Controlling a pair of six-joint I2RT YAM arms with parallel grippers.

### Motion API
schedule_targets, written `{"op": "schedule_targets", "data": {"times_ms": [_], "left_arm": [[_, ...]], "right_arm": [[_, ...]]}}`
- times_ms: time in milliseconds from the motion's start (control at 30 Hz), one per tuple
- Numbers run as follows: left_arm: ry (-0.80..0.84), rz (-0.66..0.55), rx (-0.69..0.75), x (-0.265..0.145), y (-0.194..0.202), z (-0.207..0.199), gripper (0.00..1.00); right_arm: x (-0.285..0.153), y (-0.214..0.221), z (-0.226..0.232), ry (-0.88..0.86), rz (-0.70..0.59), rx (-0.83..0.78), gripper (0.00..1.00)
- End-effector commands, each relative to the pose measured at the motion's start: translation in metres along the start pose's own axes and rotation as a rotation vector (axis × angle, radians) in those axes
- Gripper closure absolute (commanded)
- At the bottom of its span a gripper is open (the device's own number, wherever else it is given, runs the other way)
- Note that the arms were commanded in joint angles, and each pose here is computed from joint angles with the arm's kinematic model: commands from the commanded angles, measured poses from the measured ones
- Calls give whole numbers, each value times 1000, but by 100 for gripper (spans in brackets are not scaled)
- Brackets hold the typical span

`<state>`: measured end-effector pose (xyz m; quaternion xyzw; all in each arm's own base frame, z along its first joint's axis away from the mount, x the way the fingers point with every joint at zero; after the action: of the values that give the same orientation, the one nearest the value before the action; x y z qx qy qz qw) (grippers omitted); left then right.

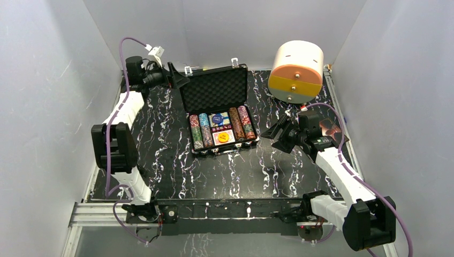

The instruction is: Pack up texas hold em set

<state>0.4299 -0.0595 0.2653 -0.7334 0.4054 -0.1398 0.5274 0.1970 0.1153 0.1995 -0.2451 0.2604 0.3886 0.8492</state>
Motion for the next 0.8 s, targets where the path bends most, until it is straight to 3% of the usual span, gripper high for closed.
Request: {"op": "schedule_targets", "data": {"times_ms": [0, 133, 367, 767], "left_arm": [[128, -16, 138, -2, -14, -10, 21], [116, -12, 197, -1, -17, -6, 28], [87, 0, 246, -5, -11, -9, 48], [23, 36, 277, -22, 18, -42, 59]], "right_arm": [[-7, -3, 10, -48, -13, -28, 20], [-9, -3, 10, -52, -13, -37, 20], [-9, -4, 11, -52, -15, -36, 20], [-9, -8, 17, -63, -25, -48, 20]]}}
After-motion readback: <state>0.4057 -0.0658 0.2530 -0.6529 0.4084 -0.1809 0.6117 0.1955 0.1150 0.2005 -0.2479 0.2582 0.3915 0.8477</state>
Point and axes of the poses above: each gripper's point midway between its finger pads, its own x axis out along the fingers, its own z axis along the line the jaws close on, y = z × x, the point moved 9 cm from there along -x, back along the fingers, and after that the axes turned 4 degrees about x, right-handed, at the moved point
